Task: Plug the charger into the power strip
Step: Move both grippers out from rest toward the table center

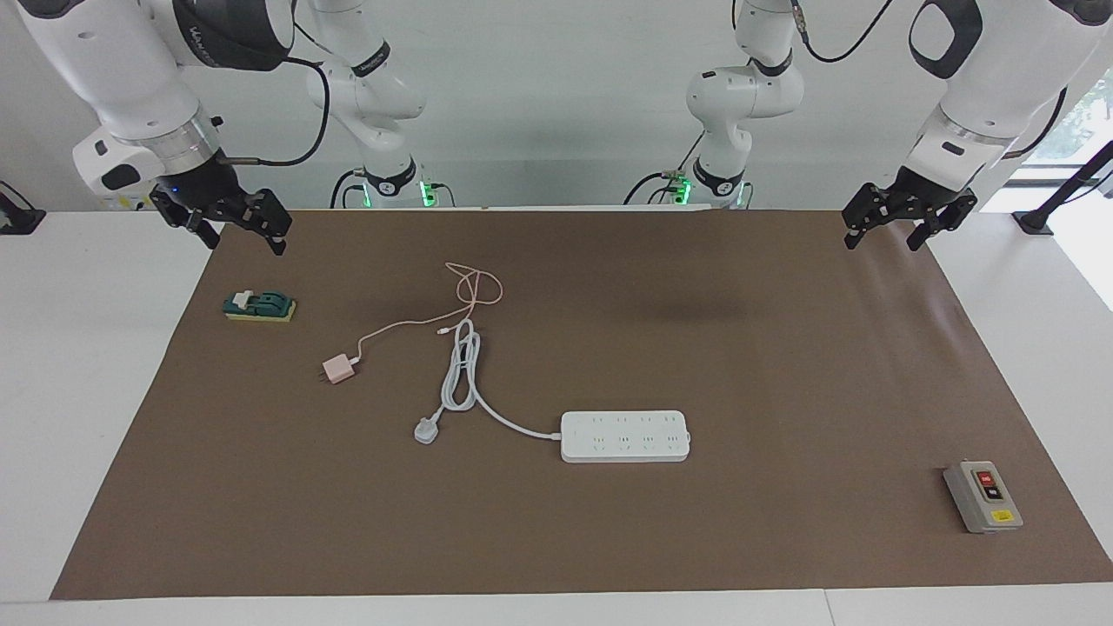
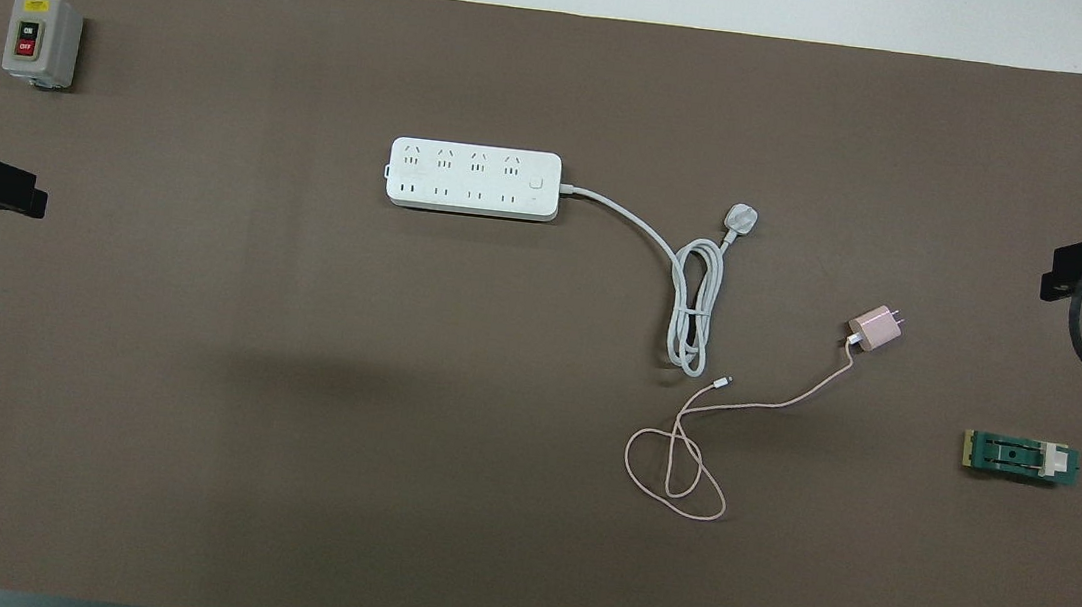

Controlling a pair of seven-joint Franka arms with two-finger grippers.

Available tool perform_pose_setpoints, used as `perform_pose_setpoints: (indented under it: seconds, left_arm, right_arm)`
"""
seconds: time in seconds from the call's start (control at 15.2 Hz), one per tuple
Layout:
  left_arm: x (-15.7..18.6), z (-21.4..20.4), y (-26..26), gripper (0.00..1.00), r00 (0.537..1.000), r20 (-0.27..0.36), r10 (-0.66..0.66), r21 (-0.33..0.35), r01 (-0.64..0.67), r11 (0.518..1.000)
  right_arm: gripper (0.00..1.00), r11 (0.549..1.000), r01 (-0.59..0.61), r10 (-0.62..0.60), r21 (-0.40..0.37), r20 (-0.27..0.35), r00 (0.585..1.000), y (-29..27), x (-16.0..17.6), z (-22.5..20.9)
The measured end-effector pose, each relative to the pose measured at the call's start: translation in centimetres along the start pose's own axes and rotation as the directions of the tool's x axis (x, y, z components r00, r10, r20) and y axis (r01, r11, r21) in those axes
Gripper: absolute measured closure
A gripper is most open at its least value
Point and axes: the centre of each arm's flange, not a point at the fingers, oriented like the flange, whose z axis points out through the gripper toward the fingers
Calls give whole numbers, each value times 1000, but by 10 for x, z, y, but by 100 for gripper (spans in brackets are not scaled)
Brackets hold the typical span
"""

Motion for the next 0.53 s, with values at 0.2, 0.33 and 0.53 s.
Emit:
perform_pose_setpoints:
  seconds: [0.2, 0.33, 0.53]
  left_arm:
    - [0, 0, 0, 0, 1000, 0, -1, 0, 1, 1000]
    - [0, 0, 0, 0, 1000, 0, -1, 0, 1, 1000]
    - [0, 1, 0, 0, 1000, 4, -1, -1, 1, 1000]
  right_arm:
    - [0, 1000, 0, 0, 0, 0, 1000, 0, 0, 0]
    - [0, 1000, 0, 0, 0, 1, 1000, 0, 0, 0]
    - [0, 1000, 2, -2, 0, 4, 1000, -1, 0, 2]
